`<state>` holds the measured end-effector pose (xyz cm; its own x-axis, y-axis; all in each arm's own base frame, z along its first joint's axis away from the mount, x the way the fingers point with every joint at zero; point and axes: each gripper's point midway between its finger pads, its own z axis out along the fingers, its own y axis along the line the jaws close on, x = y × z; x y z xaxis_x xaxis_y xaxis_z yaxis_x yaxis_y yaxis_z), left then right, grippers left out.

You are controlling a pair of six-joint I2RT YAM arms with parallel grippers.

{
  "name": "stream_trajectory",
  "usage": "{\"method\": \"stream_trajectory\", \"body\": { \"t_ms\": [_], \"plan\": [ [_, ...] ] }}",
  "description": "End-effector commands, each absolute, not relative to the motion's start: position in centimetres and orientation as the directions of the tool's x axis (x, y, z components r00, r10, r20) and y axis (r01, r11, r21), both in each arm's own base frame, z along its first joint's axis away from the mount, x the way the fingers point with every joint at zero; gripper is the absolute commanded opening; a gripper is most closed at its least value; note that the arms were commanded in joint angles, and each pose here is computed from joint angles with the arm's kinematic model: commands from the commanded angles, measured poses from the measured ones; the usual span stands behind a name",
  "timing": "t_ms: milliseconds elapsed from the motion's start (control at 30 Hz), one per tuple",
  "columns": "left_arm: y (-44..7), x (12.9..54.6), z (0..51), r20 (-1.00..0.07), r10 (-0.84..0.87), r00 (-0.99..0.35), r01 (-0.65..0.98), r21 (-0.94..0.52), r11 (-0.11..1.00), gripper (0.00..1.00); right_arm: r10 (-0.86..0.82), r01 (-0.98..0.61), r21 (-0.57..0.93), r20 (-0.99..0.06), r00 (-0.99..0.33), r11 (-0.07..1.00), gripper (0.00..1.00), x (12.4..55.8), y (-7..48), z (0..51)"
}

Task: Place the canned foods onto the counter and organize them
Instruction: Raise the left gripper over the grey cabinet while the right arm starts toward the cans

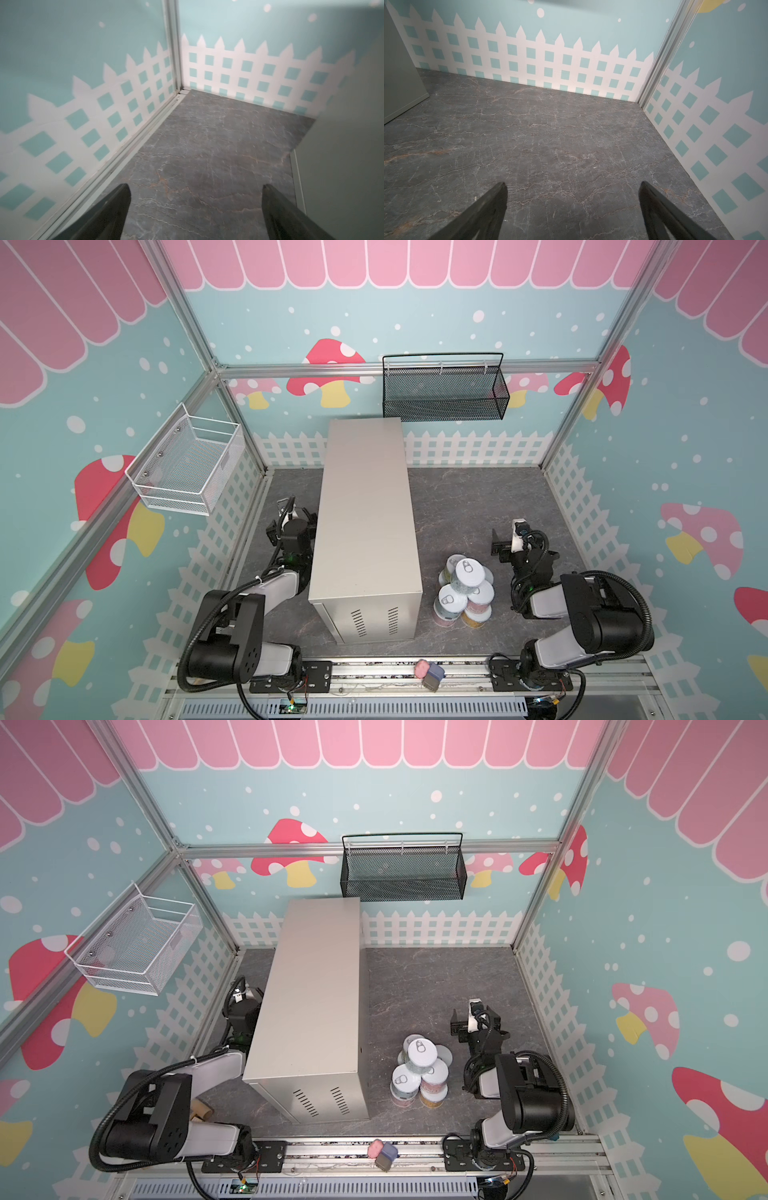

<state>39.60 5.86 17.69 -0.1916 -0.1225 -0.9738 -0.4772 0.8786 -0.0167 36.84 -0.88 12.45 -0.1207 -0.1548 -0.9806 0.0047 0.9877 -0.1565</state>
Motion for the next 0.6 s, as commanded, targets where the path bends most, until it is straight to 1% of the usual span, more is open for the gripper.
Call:
{"method": "stream_trajectory", "body": {
  "t_ms": [0,100,267,367,500,567],
  "plan": [
    [9.2,37.1,19.7,-0.951,-0.169,-0.257,-0.682,0.055,0.729,0.99,-0.175,-0.004,-0.175,-0.981,-0.085,0.985,0.99,37.3,-0.6,13.4],
    [10.2,36.2,23.0,-0.934,-0.188,-0.304,-0.74,0.107,0.664,0.99,-0.174,-0.005,-0.174,-0.981,-0.085,0.985,0.99,37.3,-0.5,13.4],
    [9.5,35.2,28.6,-0.901,-0.238,-0.362,-0.711,0.102,0.695,0.99,-0.175,-0.008,-0.175,-0.981,-0.089,0.985,0.99,37.4,-0.5,13.3],
    [8.6,34.6,32.0,-0.894,-0.232,-0.384,-0.649,0.082,0.757,0.99,-0.174,-0.008,-0.174,-0.981,-0.087,0.985,0.99,37.3,-0.5,13.4],
    [6.6,34.3,34.9,-0.894,-0.149,-0.423,-0.492,0.088,0.866,0.99,-0.175,-0.006,-0.175,-0.981,-0.086,0.984,0.99,37.2,-0.5,13.4],
    [5.9,33.7,36.0,-0.895,-0.123,-0.428,-0.431,0.083,0.898,0.99,-0.173,0.004,-0.174,-0.981,-0.083,0.985,0.99,37.3,-0.6,13.8]
  ]
}}
